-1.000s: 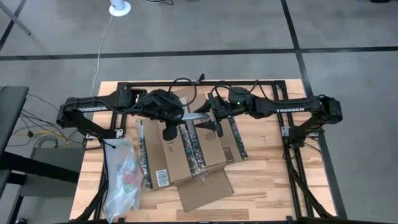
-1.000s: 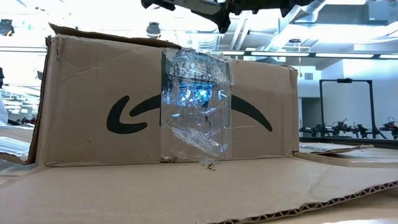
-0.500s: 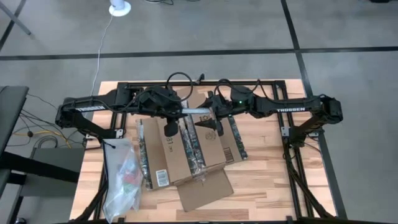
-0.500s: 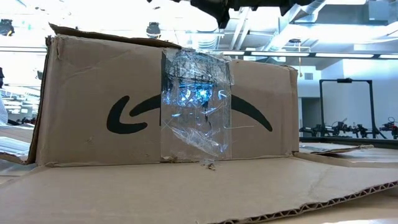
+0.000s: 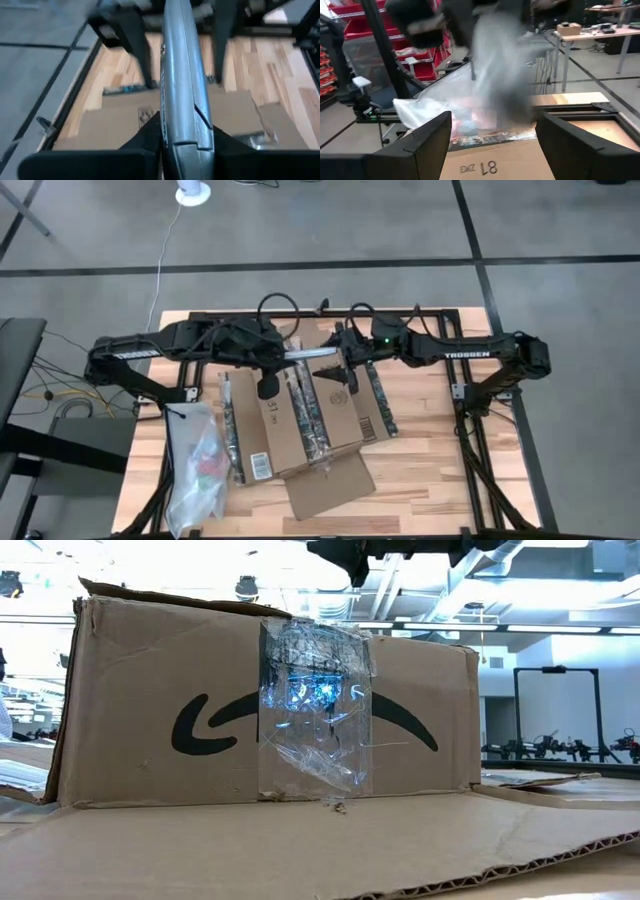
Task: Unpack boxes
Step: Break down the box until it is fully flat
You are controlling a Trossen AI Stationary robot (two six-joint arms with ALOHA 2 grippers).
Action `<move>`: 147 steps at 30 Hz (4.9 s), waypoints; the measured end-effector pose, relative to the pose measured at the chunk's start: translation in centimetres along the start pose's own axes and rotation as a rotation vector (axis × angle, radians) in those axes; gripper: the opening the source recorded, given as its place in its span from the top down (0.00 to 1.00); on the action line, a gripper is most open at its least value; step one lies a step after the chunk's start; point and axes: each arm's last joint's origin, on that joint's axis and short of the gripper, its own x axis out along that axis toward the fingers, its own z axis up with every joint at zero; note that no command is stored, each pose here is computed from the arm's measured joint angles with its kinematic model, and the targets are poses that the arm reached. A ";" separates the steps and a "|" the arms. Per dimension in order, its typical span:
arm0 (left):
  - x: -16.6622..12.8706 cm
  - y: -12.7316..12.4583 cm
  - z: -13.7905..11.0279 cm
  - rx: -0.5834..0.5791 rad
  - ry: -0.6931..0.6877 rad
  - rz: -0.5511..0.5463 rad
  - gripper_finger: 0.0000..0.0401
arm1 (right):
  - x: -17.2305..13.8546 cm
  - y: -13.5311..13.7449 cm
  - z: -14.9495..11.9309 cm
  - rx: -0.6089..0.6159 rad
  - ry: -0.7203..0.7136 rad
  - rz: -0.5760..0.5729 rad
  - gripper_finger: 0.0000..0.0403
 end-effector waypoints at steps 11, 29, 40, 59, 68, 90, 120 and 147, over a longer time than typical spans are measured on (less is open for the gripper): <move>0.1 0.0 0.2 0.006 -0.014 0.003 0.89 | -0.1 0.3 3.3 -0.020 -0.083 0.064 0.33; 0.1 0.0 0.1 -0.010 -0.011 -0.008 0.89 | 0.0 0.2 2.9 -0.094 -0.060 0.053 0.86; -0.2 0.1 0.4 -0.065 -0.029 -0.017 0.64 | -0.1 -0.2 2.5 -0.085 -0.018 0.053 0.86; 0.5 5.6 0.6 -0.496 0.025 -0.463 0.50 | 0.2 0.6 2.0 -0.225 0.018 0.085 0.86; 7.0 5.3 -0.3 -0.574 0.230 -0.840 0.49 | 0.4 1.5 1.7 -0.225 0.044 0.115 0.86; 7.9 5.6 -0.9 -0.543 0.254 -1.033 0.61 | 0.5 2.2 1.5 -0.242 0.066 0.159 0.86; 4.8 3.4 0.3 -0.119 0.280 -0.354 0.87 | -0.2 0.1 1.7 0.020 0.069 0.095 0.76; 4.7 2.3 0.6 0.348 0.339 0.441 0.87 | -2.2 -4.1 3.0 0.402 -0.012 -0.022 0.72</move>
